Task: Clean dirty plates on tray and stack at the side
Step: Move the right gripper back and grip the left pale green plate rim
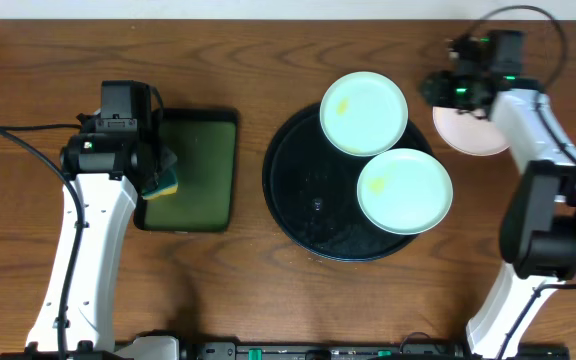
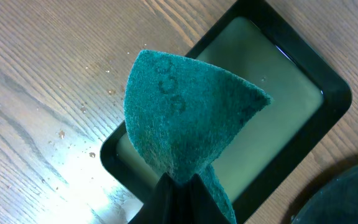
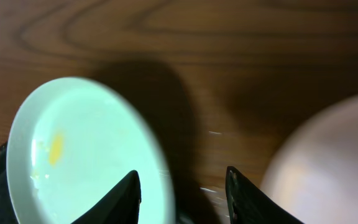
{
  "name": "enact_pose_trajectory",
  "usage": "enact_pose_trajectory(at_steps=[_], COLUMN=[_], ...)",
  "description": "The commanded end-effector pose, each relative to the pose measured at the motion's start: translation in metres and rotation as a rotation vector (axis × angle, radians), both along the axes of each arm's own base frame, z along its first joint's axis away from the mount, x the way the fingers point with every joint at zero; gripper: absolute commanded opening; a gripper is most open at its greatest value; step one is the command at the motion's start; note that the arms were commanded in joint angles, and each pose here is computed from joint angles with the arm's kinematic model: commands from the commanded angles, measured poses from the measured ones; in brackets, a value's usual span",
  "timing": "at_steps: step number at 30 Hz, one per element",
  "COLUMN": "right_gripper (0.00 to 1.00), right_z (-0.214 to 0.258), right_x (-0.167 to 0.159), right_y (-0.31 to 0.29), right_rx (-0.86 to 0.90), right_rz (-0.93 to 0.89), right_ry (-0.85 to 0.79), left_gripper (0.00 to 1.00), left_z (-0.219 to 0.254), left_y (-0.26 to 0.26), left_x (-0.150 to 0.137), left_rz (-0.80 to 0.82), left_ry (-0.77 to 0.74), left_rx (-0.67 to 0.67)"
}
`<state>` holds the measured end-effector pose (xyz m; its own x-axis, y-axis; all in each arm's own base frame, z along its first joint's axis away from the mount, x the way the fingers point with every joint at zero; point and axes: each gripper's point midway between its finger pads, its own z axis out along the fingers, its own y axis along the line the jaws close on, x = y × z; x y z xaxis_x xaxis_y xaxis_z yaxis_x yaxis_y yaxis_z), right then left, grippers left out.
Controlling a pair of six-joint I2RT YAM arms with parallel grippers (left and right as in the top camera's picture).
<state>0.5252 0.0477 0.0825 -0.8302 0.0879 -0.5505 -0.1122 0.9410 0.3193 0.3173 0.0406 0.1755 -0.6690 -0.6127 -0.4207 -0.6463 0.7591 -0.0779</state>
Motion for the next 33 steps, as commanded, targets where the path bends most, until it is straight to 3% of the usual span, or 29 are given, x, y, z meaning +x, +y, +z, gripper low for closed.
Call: enact_pose_trajectory(at_steps=[1,8,15,19,21,24,33], right_gripper=[0.41,0.32,0.36,0.32,0.25,0.01,0.01], right_z=[-0.009,-0.051,-0.052,-0.053,-0.055,-0.055,-0.007], right_x=[0.004,-0.009,-0.01,-0.014,-0.018,-0.02,-0.007], right_y=[0.007,0.029,0.024,0.032,0.038,0.045,0.066], right_rx=[-0.152,-0.187,-0.228,-0.195,-0.172,-0.173,-0.12], right_rz=[-0.04,-0.059,-0.086,-0.069,-0.074,-0.065,-0.001], right_ry=[-0.003,0.103,0.108,0.129,0.149,0.152,0.061], left_gripper=[0.08,0.08,0.07,0.07,0.07,0.07,0.07], left_z=[0.002,0.002,0.002,0.002,0.002,0.002,0.002], left_y=[0.002,0.002,0.002,0.002,0.002,0.002,0.0], left_x=[-0.001,-0.001,-0.001,-0.001,-0.001,-0.001,0.0], left_rz=[-0.003,-0.003,-0.003,-0.003,-0.003,-0.003,-0.01], left_ry=[-0.007,-0.007,-0.007,-0.007,-0.007,-0.007,-0.009], left_rx=[0.006,0.006,0.006,0.006,0.006,0.006,-0.004])
